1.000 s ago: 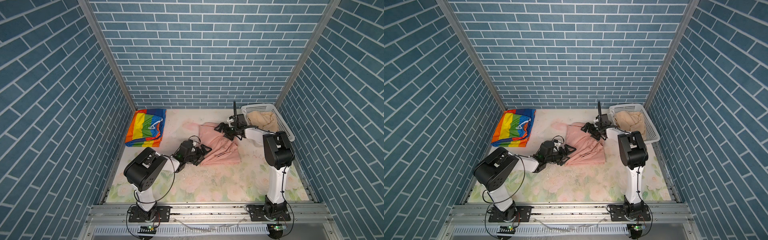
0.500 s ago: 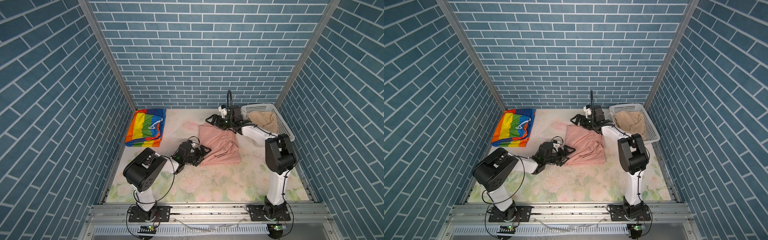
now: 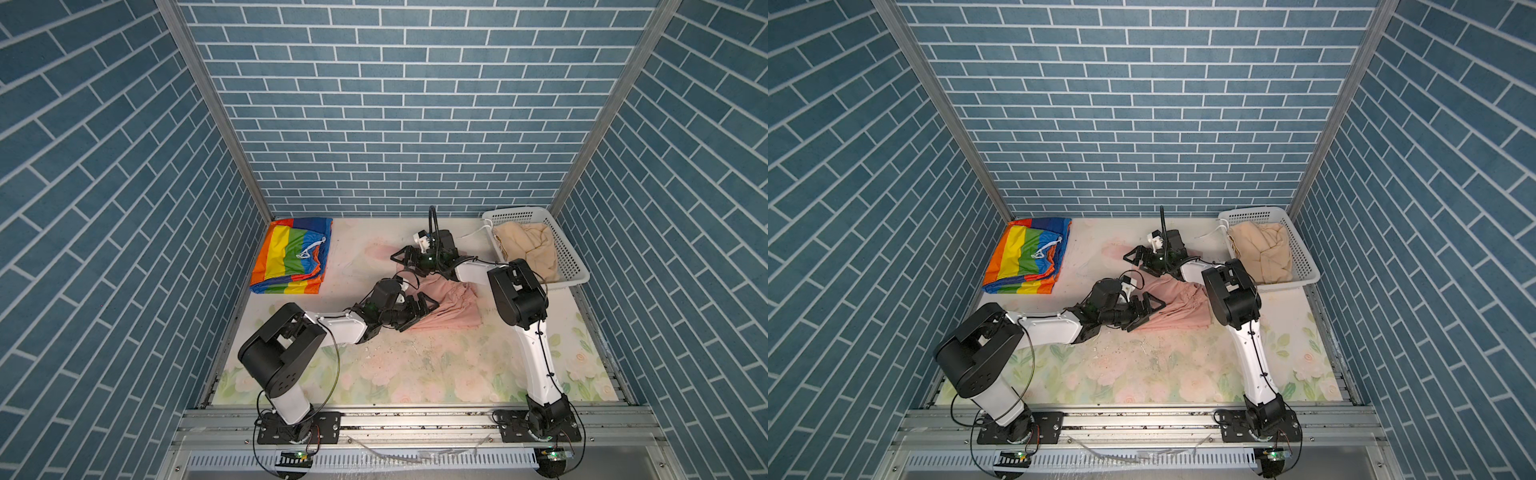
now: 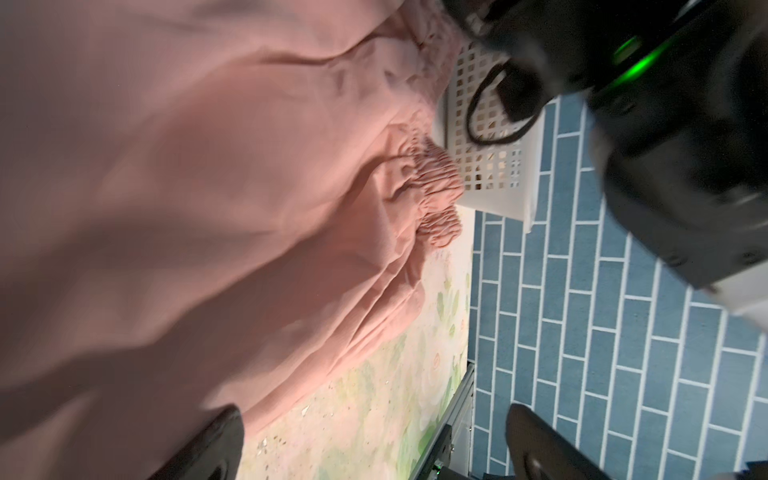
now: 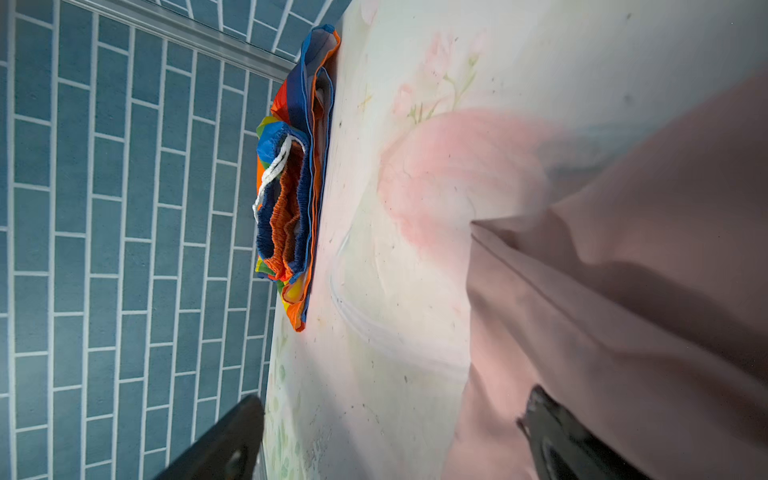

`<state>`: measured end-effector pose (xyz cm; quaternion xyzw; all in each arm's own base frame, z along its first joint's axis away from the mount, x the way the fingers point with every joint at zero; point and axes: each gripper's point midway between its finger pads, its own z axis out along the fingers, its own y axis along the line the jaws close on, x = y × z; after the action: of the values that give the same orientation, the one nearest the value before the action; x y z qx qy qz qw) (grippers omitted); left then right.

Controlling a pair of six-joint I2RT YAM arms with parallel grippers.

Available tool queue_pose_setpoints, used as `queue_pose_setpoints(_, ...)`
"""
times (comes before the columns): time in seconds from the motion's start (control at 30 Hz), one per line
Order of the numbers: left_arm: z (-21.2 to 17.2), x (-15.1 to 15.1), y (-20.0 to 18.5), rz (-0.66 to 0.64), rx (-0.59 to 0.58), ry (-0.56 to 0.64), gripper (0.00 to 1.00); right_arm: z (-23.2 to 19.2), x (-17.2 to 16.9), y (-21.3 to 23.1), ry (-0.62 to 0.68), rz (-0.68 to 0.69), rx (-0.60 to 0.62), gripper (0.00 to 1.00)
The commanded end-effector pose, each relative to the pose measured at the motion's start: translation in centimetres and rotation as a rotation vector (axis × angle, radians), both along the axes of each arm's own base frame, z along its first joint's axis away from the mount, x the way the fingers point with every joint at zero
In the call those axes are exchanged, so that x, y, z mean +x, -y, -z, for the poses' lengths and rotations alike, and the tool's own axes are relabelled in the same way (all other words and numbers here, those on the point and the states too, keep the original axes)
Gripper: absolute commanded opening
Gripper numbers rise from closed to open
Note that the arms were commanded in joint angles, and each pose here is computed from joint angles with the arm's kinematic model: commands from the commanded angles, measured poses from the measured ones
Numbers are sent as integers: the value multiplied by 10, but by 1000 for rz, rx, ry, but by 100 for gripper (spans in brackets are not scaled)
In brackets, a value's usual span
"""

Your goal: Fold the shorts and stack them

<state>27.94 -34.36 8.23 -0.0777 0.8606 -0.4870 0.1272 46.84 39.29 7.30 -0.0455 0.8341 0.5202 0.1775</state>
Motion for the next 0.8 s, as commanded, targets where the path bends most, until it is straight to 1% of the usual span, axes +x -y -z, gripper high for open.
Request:
queue_pose_setpoints(0.0, 30, -10, -7, 11, 63, -33, 100, 2, 11, 2, 25, -19, 4, 98)
queue_pose_setpoints(0.1, 51, -19, -15, 18, 99, -66, 100, 16, 19, 9, 17, -18, -13, 98)
queue_pose_setpoints(0.23, 71, -29, -23, 1, 102, -113, 100, 33, 29, 11, 7, -32, -27, 99)
queue_pose_setpoints(0.3, 73, -32, -24, 7, 96, -122, 100, 29, 36, 13, 16, -34, -22, 99)
queue_pose_setpoints(0.37, 65, -32, -23, 31, 102, -97, 99, 11, 44, 13, 35, -36, -14, 99)
queue_pose_setpoints(0.43, 48, -27, -21, 75, 145, -28, 100, -17, 50, 16, 69, -35, -16, 99)
queue_pose_setpoints(0.47, 36, -24, -22, 98, 187, 13, 99, -36, 51, 19, 97, -32, -26, 99)
queue_pose_setpoints(0.53, 7, -12, -24, 130, 261, 125, 100, -70, 51, 25, 152, -29, -44, 98)
queue_pose_setpoints(0.6, -21, -1, -33, 153, 366, 238, 99, -100, 49, 36, 192, -14, -58, 99)
queue_pose_setpoints(0.67, -45, 14, -47, 162, 500, 353, 100, -126, 45, 56, 219, 25, -72, 99)
queue_pose_setpoints(0.7, -52, 20, -55, 157, 565, 388, 100, -140, 42, 66, 234, 48, -76, 98)
queue_pose_setpoints(0.77, -63, 37, -69, 156, 683, 437, 100, -150, 35, 92, 230, 100, -110, 98)
